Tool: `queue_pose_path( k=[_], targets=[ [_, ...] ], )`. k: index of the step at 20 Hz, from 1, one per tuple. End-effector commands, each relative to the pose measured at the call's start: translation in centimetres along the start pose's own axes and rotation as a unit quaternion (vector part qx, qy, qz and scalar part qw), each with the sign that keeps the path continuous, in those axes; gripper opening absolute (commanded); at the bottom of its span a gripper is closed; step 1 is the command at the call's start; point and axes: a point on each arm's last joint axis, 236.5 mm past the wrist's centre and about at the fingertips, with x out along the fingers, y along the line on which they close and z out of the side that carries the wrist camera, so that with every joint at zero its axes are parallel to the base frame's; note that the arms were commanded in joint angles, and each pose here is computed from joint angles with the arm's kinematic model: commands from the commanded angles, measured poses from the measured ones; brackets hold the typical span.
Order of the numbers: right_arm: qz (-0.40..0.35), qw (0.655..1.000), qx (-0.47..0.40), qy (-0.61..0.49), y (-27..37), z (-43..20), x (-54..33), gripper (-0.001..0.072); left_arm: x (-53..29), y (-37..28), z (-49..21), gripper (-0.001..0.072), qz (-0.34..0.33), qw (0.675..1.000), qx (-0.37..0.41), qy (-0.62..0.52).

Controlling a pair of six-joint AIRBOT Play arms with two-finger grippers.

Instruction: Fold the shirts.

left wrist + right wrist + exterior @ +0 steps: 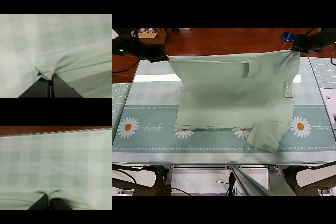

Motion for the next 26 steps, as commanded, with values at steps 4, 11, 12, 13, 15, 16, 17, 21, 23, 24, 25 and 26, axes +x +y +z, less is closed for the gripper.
queue_pose_path(
  k=[4, 11, 12, 13, 15, 16, 17, 21, 23, 24, 25, 26],
  targets=[
    [-0.017, 1.0, 0.019, 0.005, -3.4, -1.4, 8.3, 0.0036, 7.0, 3.1, 0.6, 0.0018, 0.021, 0.999, -0.003, -0.026],
    [-0.021, 0.998, -0.011, 0.064, -3.9, -4.1, 7.6, 0.0036, 7.8, 2.6, -1.7, 0.0017, 0.005, 0.998, 0.059, 0.022],
    [-0.027, 0.995, -0.021, 0.089, -3.9, -5.0, 6.3, 0.0036, 7.2, 2.1, -3.1, 0.0017, -0.008, 0.997, 0.048, 0.053],
    [-0.046, 0.991, -0.035, 0.117, -4.4, -6.0, 5.1, 0.0036, 6.6, 1.8, -4.9, 0.0016, -0.017, 0.996, 0.02, 0.091],
    [-0.053, 0.985, -0.005, 0.164, -4.2, -8.2, 3.7, 0.0036, 5.9, 1.0, -7.9, 0.0016, -0.035, 0.987, -0.019, 0.157],
    [-0.05, 0.979, -0.002, 0.197, -3.9, -9.7, 3.3, 0.0036, 5.7, 0.8, -9.0, 0.0016, -0.04, 0.983, -0.026, 0.179],
    [-0.047, 0.972, -0.001, 0.23, -3.6, -11.2, 3.0, 0.0036, 5.6, 0.8, -9.5, 0.0016, -0.04, 0.981, -0.027, 0.19],
    [-0.042, 0.958, 0.012, 0.284, -2.8, -14.0, 4.3, 0.0037, 6.6, 2.3, -10.5, 0.0017, -0.014, 0.976, -0.056, 0.208],
    [-0.037, 0.953, 0.017, 0.301, -2.3, -15.1, 5.3, 0.0062, 7.2, 2.2, -10.9, 0.0042, -0.02, 0.975, -0.063, 0.213],
    [-0.036, 0.952, 0.014, 0.304, -2.3, -15.2, 5.3, 0.0216, 7.1, 1.9, -10.7, 0.011, -0.026, 0.975, -0.064, 0.21],
    [-0.032, 0.951, 0.003, 0.307, -2.2, -15.2, 4.8, 0.0406, 6.6, 1.8, -10.4, 0.0225, -0.031, 0.976, -0.058, 0.206],
    [-0.033, 0.95, -0.017, 0.31, -2.4, -15.1, 3.8, 0.0445, 5.7, 1.9, -10.2, 0.0279, -0.034, 0.977, -0.045, 0.207]
  ],
)
